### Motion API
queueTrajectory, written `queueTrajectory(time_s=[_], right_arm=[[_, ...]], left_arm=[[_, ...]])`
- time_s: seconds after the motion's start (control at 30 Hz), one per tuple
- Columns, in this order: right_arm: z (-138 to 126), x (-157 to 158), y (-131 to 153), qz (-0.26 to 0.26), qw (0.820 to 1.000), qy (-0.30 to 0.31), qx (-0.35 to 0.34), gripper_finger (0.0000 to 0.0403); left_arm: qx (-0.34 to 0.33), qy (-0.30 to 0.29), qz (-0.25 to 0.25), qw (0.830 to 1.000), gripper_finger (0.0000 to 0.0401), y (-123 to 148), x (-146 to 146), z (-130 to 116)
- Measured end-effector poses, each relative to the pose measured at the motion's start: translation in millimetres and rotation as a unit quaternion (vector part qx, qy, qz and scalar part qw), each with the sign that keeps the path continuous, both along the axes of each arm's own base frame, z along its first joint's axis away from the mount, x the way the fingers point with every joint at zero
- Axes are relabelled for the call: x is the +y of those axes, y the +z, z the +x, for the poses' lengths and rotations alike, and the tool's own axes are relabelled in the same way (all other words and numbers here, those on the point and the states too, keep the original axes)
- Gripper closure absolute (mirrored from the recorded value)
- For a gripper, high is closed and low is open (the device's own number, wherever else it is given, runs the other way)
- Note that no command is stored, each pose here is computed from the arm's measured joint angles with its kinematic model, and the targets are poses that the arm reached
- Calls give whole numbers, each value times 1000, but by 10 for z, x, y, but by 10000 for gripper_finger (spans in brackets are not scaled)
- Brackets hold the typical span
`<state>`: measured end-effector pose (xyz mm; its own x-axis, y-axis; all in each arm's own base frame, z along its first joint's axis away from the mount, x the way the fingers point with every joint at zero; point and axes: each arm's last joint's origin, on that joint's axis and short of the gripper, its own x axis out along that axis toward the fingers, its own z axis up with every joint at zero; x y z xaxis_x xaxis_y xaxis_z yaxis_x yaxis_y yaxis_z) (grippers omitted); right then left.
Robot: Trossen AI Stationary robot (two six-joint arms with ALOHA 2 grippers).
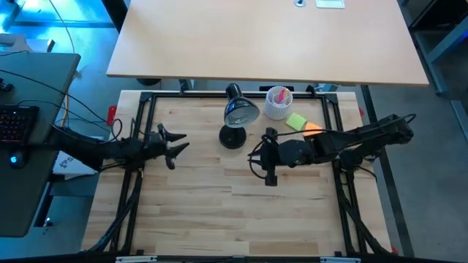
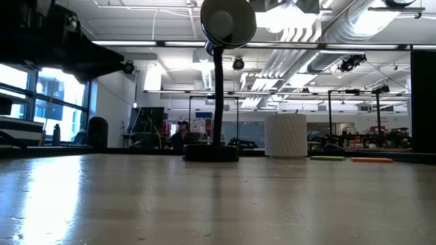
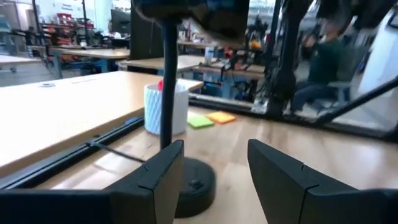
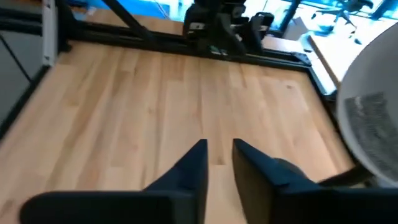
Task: Screw lightbulb
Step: Remove the lightbulb from the desk lamp
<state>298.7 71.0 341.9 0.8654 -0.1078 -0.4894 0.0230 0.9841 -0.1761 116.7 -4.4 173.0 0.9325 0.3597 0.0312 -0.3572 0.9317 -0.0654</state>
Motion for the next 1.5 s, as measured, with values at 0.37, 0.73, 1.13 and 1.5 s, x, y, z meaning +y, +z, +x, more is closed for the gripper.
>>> queueTrajectory(time_s=[0.37, 0.73, 1.13, 1.5], right_arm=[[-189, 191, 360, -48, 997, 36, 42, 194], [-357, 420, 76, -44, 993, 19, 108, 210], [-321, 196, -115, -106, 985, -59, 126, 244], [-418, 101, -20, -70, 987, -100, 109, 247]], left_arm=[[71, 10, 38, 997, 229, -14, 63, 390], [129, 49, 55, 989, 151, -35, 645, 1034], [115, 6, 79, 990, 133, -316, 1322, 1787], [31, -22, 96, 995, 166, 0, 1399, 1977]])
